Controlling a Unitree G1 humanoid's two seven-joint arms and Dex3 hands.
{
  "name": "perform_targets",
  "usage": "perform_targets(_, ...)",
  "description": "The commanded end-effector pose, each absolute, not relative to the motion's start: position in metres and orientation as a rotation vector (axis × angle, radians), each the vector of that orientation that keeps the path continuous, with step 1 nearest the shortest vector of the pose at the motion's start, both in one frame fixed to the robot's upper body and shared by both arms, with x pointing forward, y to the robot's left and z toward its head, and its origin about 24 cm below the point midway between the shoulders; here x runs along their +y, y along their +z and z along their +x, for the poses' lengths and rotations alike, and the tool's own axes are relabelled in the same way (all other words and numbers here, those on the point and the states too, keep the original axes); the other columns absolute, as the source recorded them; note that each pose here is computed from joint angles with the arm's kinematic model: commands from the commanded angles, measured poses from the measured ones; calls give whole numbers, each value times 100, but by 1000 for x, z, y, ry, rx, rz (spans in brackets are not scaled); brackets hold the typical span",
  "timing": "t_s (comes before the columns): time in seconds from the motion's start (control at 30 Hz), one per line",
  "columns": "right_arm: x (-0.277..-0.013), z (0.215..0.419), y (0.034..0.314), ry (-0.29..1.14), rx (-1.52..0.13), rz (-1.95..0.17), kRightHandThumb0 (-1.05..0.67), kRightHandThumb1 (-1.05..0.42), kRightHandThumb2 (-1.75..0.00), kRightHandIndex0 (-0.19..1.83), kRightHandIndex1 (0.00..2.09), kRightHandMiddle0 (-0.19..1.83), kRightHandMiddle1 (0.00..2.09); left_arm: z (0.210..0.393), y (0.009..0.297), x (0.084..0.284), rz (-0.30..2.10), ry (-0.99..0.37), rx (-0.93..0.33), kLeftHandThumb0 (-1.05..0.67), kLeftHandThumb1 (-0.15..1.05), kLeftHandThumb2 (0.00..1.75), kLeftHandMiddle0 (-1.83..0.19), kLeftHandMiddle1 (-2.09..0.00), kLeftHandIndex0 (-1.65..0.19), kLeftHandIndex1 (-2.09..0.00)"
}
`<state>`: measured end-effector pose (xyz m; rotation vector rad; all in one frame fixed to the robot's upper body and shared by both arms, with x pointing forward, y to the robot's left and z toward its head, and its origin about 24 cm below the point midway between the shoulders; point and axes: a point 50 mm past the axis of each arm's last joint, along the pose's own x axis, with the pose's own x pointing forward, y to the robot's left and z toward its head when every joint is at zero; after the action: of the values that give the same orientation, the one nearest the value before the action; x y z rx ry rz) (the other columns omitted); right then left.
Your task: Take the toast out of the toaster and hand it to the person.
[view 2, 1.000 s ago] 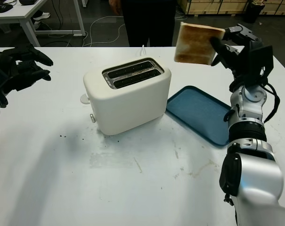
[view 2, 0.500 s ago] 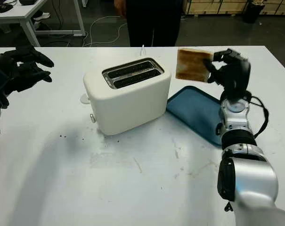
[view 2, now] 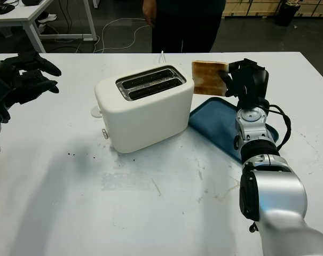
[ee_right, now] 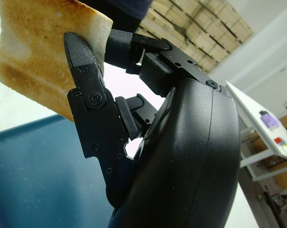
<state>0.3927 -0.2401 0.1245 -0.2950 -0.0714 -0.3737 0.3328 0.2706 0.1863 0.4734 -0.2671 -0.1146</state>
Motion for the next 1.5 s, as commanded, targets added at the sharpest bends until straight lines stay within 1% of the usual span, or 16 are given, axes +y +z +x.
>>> perform_targets(0.0,-238,397,135,-374,-97,-256,-44,-86,0,104,162,103,134,334,188,269,472,-118,-280,-105,86,0,-70,-127,-64,-116)
perform_targets(0.07,-238,397,137,-379,-108,-230,-43,-86,0,105,165,106,134,334,188,268,473,-119,-279,-105,85,0,-70,-127,-64,-115)
perform_targets(0.2,-239,398,140,-384,-117,-199,-40,-86,-1,105,164,108,131,334,189,267,478,-124,-287,-105,86,0,-70,-126,-65,-113)
perform_targets(0.37,-241,397,141,-391,-118,-203,-40,-86,0,106,164,109,130,334,188,267,475,-124,-282,-105,86,0,-70,-126,-65,-113)
perform_targets(0.43,-242,397,140,-397,-115,-196,-41,-86,0,105,158,108,129,334,188,268,476,-125,-283,-105,86,0,-70,-127,-65,-114)
perform_targets(0.5,-243,397,140,-407,-113,-198,-41,-86,0,103,137,108,128,334,188,268,477,-125,-282,-105,86,0,-70,-127,-64,-114)
perform_targets(0.53,-243,397,140,-410,-115,-204,-41,-86,0,106,136,108,126,334,189,268,477,-125,-283,-105,86,0,-69,-127,-64,-114)
perform_targets(0.7,-244,396,141,-408,-126,-209,-40,-86,0,108,148,110,121,334,189,268,475,-119,-281,-105,86,0,-68,-127,-63,-115)
perform_targets(0.73,-244,396,141,-409,-125,-210,-40,-86,0,106,148,110,121,334,189,268,473,-118,-279,-105,86,0,-68,-128,-63,-115)
perform_targets(0.77,-244,396,141,-409,-123,-213,-40,-86,0,105,136,109,123,334,189,268,473,-117,-278,-105,85,0,-69,-128,-63,-115)
perform_targets(0.9,-244,396,140,-421,-112,-239,-43,-86,0,105,133,108,123,333,189,268,475,-119,-280,-105,86,0,-68,-129,-63,-116)
perform_targets(0.93,-244,396,140,-421,-113,-243,-43,-86,0,106,136,109,123,333,189,268,476,-121,-283,-105,86,0,-68,-129,-63,-116)
perform_targets(1.13,-244,396,139,-416,-112,-228,-43,-86,0,106,138,109,125,333,188,268,480,-120,-288,-105,87,0,-68,-129,-62,-117)
perform_targets(1.27,-242,397,139,-407,-109,-209,-41,-86,0,106,145,108,123,333,188,269,472,-116,-281,-105,86,0,-69,-129,-63,-117)
perform_targets(1.37,-242,397,139,-400,-110,-215,-41,-87,0,104,133,107,125,333,188,268,472,-116,-283,-105,86,0,-69,-129,-63,-116)
perform_targets(1.47,-241,397,139,-395,-110,-226,-41,-87,0,106,145,104,129,333,188,269,478,-114,-283,-105,86,0,-69,-128,-63,-116)
